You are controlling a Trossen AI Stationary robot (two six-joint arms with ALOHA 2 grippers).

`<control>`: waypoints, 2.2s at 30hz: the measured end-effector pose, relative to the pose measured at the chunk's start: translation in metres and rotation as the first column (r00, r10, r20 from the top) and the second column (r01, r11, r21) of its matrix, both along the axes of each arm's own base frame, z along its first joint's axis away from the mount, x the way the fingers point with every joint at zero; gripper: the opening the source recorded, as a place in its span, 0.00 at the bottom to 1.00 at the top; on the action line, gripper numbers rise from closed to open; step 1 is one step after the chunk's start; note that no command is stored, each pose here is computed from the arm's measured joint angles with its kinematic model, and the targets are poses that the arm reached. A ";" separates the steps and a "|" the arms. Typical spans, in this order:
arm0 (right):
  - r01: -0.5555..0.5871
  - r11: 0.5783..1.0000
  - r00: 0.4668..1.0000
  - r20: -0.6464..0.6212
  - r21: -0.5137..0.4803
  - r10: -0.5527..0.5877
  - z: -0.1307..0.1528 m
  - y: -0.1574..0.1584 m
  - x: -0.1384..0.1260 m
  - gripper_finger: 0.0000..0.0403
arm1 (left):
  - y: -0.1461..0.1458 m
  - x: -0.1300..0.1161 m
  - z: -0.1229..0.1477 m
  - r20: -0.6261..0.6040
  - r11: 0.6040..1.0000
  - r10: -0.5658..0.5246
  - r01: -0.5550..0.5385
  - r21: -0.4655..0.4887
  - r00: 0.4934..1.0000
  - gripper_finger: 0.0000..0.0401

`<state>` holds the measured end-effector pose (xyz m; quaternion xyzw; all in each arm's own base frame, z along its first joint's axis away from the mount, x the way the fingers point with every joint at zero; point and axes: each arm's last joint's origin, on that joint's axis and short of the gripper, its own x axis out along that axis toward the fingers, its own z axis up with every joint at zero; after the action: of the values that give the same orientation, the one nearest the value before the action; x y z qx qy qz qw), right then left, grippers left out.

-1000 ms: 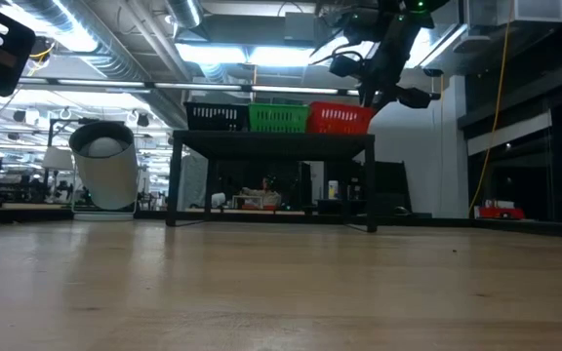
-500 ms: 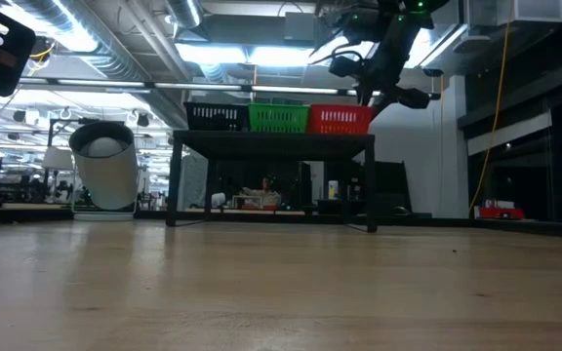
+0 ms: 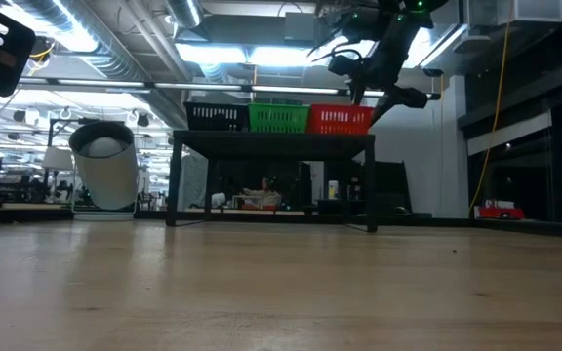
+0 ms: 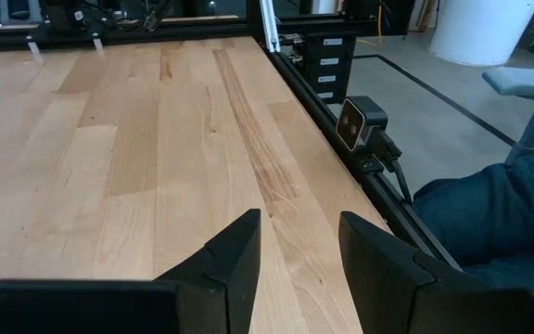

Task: Pick & Place Office Desk Supplies
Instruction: Put the red bin with spring keychains on the shelf, then return to Home Position

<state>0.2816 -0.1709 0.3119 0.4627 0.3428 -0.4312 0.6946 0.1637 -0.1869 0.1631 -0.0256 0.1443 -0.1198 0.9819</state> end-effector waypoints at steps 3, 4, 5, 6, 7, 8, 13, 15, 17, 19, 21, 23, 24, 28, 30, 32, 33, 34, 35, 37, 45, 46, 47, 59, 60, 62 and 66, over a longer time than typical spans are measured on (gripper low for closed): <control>-0.004 1.000 1.000 0.018 -0.011 0.004 0.008 0.000 0.001 0.45 | 0.000 0.000 0.000 0.000 1.000 -0.001 0.001 0.000 1.000 0.36; -0.005 1.000 1.000 0.027 -0.018 0.005 0.013 -0.001 0.001 0.46 | 0.000 0.000 0.000 0.000 1.000 0.000 0.000 0.000 1.000 0.36; -0.008 1.000 0.999 0.034 -0.024 0.009 0.018 0.000 0.001 0.47 | 0.000 0.000 0.000 0.000 1.000 0.000 0.000 0.000 1.000 0.36; -0.012 1.000 0.999 0.037 -0.029 0.013 0.023 0.000 0.001 0.48 | 0.000 0.000 0.000 0.000 1.000 0.000 0.000 0.000 1.000 0.36; -0.012 0.999 0.999 0.045 -0.037 0.014 0.029 0.000 0.000 0.49 | 0.000 0.000 0.000 0.000 1.000 0.000 0.000 0.000 1.000 0.36; -0.008 0.999 0.999 0.052 -0.051 0.011 0.036 0.000 0.000 0.49 | 0.000 0.000 0.000 0.000 1.000 -0.001 0.001 0.000 1.000 0.36; -0.016 0.992 0.999 0.028 -0.123 0.020 0.073 0.008 -0.008 0.50 | 0.000 0.000 0.000 0.000 1.000 -0.001 0.001 0.000 1.000 0.36; -0.015 0.987 1.000 0.008 -0.162 0.016 0.089 0.014 -0.012 0.50 | 0.000 0.000 0.000 0.000 1.000 0.000 0.000 0.000 1.000 0.36; -0.008 0.982 1.000 -0.022 -0.188 0.004 0.101 0.021 -0.017 0.50 | 0.000 0.000 0.000 0.000 1.000 0.000 0.000 0.000 1.000 0.36; -0.005 0.980 1.000 -0.027 -0.201 0.000 0.113 0.027 -0.022 0.50 | 0.000 0.000 0.000 0.000 1.000 0.000 0.000 0.000 1.000 0.36; -0.004 0.974 1.000 -0.028 -0.225 -0.003 0.125 0.033 -0.027 0.50 | 0.000 0.000 0.000 0.000 1.000 0.000 0.000 0.000 1.000 0.36; -0.017 0.960 0.999 -0.035 -0.279 0.007 0.139 0.041 -0.032 0.50 | 0.000 0.000 0.000 0.001 1.000 0.000 0.000 0.003 1.000 0.36; -0.036 0.948 0.999 -0.039 -0.316 0.025 0.146 0.046 -0.033 0.50 | 0.000 0.000 0.000 0.004 1.000 0.002 -0.002 0.011 1.000 0.36; -0.165 0.876 0.985 -0.040 -0.453 0.165 0.173 0.075 -0.034 0.50 | 0.001 0.001 0.004 0.056 0.998 0.038 -0.040 0.048 0.998 0.36; -0.257 0.812 0.963 -0.068 -0.523 0.261 0.182 0.094 -0.032 0.50 | 0.000 0.002 0.009 0.105 0.995 0.011 -0.022 0.100 0.994 0.36; -0.350 0.728 0.930 -0.125 -0.589 0.347 0.189 0.123 -0.031 0.50 | 0.000 -0.001 0.018 0.150 0.988 -0.057 0.034 0.152 0.987 0.36; -0.390 0.682 0.910 -0.147 -0.619 0.387 0.191 0.140 -0.031 0.49 | 0.001 -0.003 0.025 0.172 0.988 -0.079 0.055 0.144 0.982 0.36; -0.419 0.641 0.893 -0.166 -0.643 0.418 0.194 0.155 -0.033 0.49 | 0.003 -0.007 0.033 0.190 0.990 -0.086 0.062 0.129 0.978 0.36; -0.449 0.597 0.874 -0.188 -0.665 0.448 0.195 0.170 -0.034 0.49 | 0.005 -0.011 0.041 0.202 0.991 -0.088 0.065 0.117 0.975 0.36; -0.497 0.511 0.835 -0.228 -0.701 0.500 0.196 0.200 -0.037 0.49 | 0.012 -0.024 0.052 0.202 0.990 -0.080 0.053 0.134 0.976 0.36; -0.536 0.276 0.713 -0.252 -0.798 0.654 0.191 0.311 -0.064 0.49 | 0.062 -0.066 0.103 0.306 0.997 -0.019 -0.007 0.083 0.952 0.36; -0.535 0.258 0.701 -0.252 -0.805 0.667 0.189 0.323 -0.067 0.49 | 0.067 -0.069 0.103 0.296 0.996 -0.027 0.002 0.087 0.955 0.36; -0.540 0.227 0.685 -0.266 -0.810 0.678 0.187 0.334 -0.071 0.49 | 0.072 -0.073 0.102 0.282 0.995 -0.040 0.013 0.095 0.959 0.36; -0.671 0.125 0.489 -0.310 -0.730 0.815 0.159 0.398 -0.094 0.49 | 0.090 -0.083 0.105 0.252 1.000 0.001 0.003 -0.014 0.968 0.36; -0.658 0.139 0.509 -0.301 -0.740 0.807 0.158 0.398 -0.094 0.49 | 0.089 -0.082 0.104 0.237 0.998 0.006 0.008 -0.057 0.971 0.36; -0.640 0.159 0.537 -0.290 -0.752 0.792 0.157 0.399 -0.093 0.49 | 0.086 -0.082 0.104 0.208 0.988 -0.029 0.060 -0.145 0.978 0.36; -0.609 0.150 0.562 -0.290 -0.779 0.775 0.151 0.406 -0.106 0.49 | 0.077 -0.088 0.101 0.230 0.851 -0.524 0.518 0.091 0.820 0.36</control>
<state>0.1761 0.2351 0.4625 -0.0918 0.2089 -0.1226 0.9659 0.0753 -0.1102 0.2638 0.0417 0.0241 -0.3838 0.9222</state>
